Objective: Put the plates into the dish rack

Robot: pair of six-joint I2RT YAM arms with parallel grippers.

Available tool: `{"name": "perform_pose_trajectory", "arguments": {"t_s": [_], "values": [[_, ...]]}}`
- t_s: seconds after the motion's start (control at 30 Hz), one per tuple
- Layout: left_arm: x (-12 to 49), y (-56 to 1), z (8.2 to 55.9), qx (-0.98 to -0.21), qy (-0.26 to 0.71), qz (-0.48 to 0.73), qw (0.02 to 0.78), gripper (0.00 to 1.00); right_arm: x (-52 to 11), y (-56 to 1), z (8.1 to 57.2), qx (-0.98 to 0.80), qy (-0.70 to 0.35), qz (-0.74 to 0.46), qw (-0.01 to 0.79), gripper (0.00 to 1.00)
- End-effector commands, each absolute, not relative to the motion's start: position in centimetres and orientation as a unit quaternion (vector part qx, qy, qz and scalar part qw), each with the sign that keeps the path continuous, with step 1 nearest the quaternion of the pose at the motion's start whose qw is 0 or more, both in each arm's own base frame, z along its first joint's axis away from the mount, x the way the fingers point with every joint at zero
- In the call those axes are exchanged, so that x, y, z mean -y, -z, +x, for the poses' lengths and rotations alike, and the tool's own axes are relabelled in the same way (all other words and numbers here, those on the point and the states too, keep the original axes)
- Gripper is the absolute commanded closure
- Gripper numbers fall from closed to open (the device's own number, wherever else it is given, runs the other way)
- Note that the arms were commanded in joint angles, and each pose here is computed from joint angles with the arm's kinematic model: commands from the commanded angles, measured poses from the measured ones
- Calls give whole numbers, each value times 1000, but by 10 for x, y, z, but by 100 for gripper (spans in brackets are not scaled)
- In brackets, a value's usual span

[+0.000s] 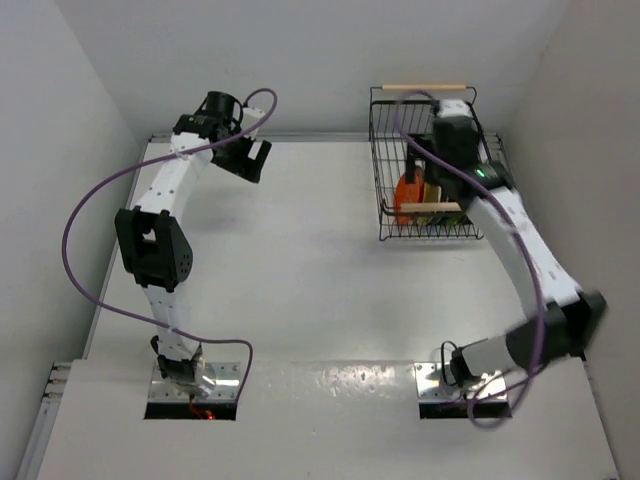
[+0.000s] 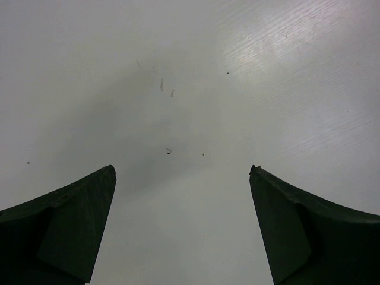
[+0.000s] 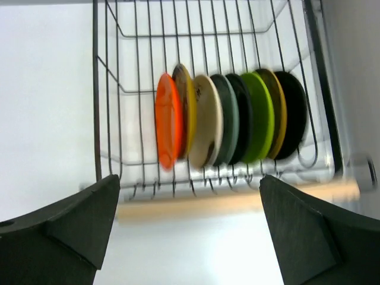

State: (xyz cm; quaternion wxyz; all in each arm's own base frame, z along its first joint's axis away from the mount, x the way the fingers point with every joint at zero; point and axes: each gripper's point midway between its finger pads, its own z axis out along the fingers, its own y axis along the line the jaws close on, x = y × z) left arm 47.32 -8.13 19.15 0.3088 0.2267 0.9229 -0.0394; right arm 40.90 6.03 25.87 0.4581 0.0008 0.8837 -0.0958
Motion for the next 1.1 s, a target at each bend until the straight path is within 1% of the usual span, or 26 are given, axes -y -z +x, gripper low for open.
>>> {"name": "perform_pose_trajectory", "arguments": {"t_s": [0.0, 0.03, 0.07, 0.1, 0.13, 0.2, 0.23, 0.27, 0.33, 0.53, 0.57, 0.67, 0.7, 1.07], "values": [[75, -216, 472, -913, 29, 226, 338, 0, -56, -257, 348, -883, -50, 87, 459, 0], [74, -208, 472, -916, 30, 226, 330, 0, -45, -227, 330, -897, -51, 107, 425, 0], [77, -208, 471, -916, 37, 224, 330, 0, -40, -219, 300, -898, -56, 118, 419, 0], [77, -206, 472, -916, 37, 224, 330, 0, -40, -207, 286, -904, -62, 139, 399, 0], [77, -201, 469, -920, 40, 219, 323, 0, -35, -200, 266, -902, -64, 151, 400, 0], [77, -192, 469, -921, 40, 219, 319, 0, -30, -154, 230, -922, -48, 187, 335, 0], [83, -188, 466, -922, 42, 225, 314, 0, -28, -136, 216, -929, -41, 199, 310, 0], [83, -190, 465, -921, 44, 221, 317, 0, -27, -138, 208, -921, -49, 217, 320, 0], [87, -178, 458, -924, 46, 226, 305, 0, -29, -117, 192, -925, -52, 236, 294, 0], [111, -162, 434, -919, 48, 255, 298, 0, -32, -96, 174, -923, -62, 264, 273, 0], [115, -163, 430, -917, 50, 260, 297, 0, -31, -95, 174, -920, -64, 267, 279, 0], [117, -160, 426, -917, 47, 263, 296, 0, -32, -86, 171, -919, -68, 273, 277, 0], [117, -165, 428, -914, 47, 263, 304, 0, -32, -86, 170, -918, -69, 274, 278, 0], [130, -156, 421, -916, 64, 262, 297, 0, -30, -85, 163, -919, -68, 267, 283, 0]]}}
